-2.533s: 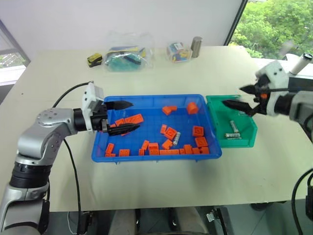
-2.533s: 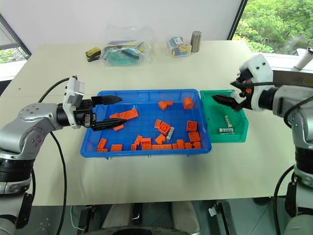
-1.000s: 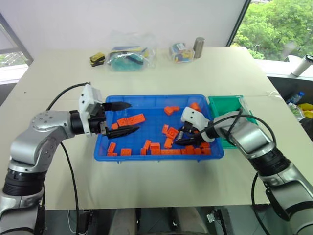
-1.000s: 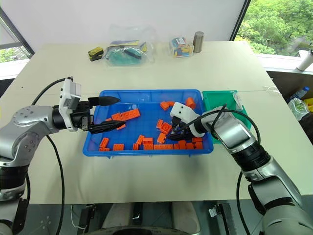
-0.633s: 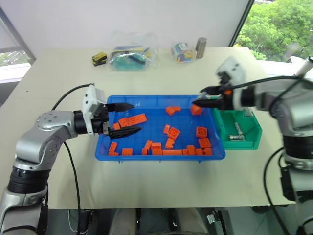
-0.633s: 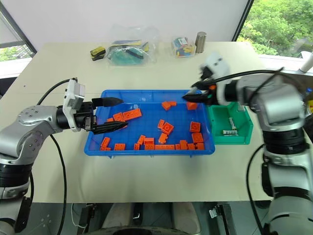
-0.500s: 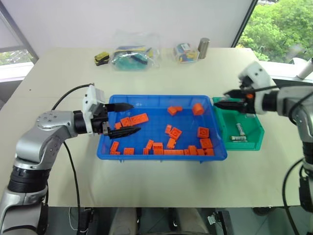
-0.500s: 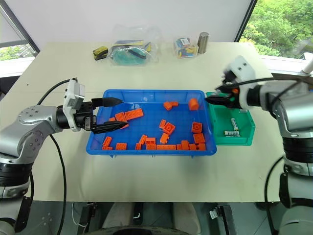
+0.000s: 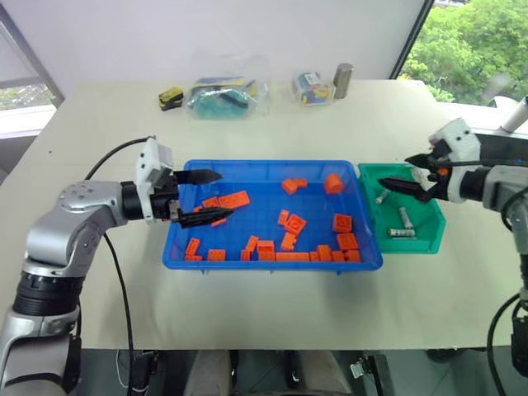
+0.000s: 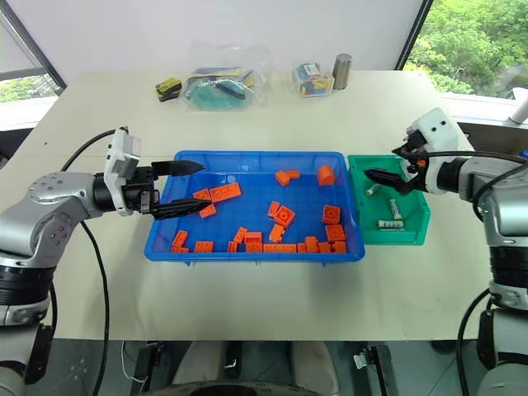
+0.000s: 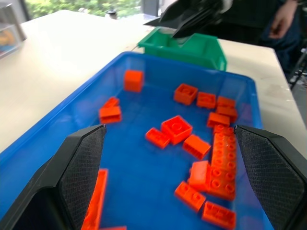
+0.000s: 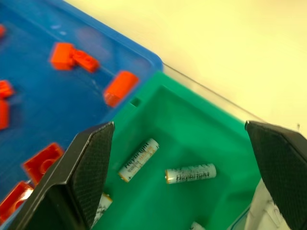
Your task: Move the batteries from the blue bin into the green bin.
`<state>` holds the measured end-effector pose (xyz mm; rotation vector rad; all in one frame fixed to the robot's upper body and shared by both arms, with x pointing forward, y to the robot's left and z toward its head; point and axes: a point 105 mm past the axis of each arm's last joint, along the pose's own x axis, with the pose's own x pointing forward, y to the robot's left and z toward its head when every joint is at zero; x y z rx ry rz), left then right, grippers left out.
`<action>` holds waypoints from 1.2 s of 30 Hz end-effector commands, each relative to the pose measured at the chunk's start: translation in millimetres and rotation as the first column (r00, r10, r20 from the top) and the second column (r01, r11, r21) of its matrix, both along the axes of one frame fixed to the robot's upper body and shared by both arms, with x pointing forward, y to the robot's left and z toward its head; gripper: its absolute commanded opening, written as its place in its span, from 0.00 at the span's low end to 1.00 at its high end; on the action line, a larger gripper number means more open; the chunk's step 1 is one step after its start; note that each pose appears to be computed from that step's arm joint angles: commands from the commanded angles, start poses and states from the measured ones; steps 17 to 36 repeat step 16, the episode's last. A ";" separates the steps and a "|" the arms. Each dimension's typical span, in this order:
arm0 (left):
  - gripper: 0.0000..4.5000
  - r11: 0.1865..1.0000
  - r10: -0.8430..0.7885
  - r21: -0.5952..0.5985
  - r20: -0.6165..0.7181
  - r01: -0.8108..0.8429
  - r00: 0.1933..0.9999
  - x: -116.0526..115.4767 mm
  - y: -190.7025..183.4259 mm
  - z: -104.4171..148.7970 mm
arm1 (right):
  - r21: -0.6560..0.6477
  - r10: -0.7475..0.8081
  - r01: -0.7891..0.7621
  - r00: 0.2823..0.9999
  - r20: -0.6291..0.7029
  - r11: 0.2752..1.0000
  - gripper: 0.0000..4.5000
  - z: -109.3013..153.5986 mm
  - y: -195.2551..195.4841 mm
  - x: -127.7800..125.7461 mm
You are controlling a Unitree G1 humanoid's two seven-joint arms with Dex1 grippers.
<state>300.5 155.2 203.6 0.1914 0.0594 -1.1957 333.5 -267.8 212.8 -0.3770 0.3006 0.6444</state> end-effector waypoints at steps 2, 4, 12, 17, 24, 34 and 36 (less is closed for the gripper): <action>1.00 0.995 0.100 -0.005 0.056 -0.099 0.993 -3.0 40.8 24.1 | -0.073 0.221 -0.217 0.974 0.042 0.973 1.00 33.0 -23.0 -35.7; 1.00 0.993 0.120 0.012 0.058 -0.121 0.991 -6.1 51.9 26.3 | -0.076 0.253 -0.252 0.968 -0.008 0.965 1.00 33.0 -35.5 -46.2; 1.00 0.969 0.236 0.050 0.097 -0.242 0.967 -5.1 90.8 36.9 | -0.123 0.240 -0.251 0.966 -0.101 0.960 1.00 6.6 -65.1 -53.1; 1.00 0.969 0.228 0.070 0.127 -0.238 0.965 -5.8 90.7 39.5 | -0.096 0.248 -0.256 0.965 -0.084 0.962 1.00 -0.3 -61.4 -48.8; 1.00 0.969 0.228 0.070 0.127 -0.238 0.965 -5.8 90.7 39.5 | -0.096 0.248 -0.256 0.965 -0.084 0.962 1.00 -0.3 -61.4 -48.8; 1.00 0.969 0.228 0.070 0.127 -0.238 0.965 -5.8 90.7 39.5 | -0.096 0.248 -0.256 0.965 -0.084 0.962 1.00 -0.3 -61.4 -48.8; 1.00 0.969 0.228 0.070 0.127 -0.238 0.965 -5.8 90.7 39.5 | -0.096 0.248 -0.256 0.965 -0.084 0.962 1.00 -0.3 -61.4 -48.8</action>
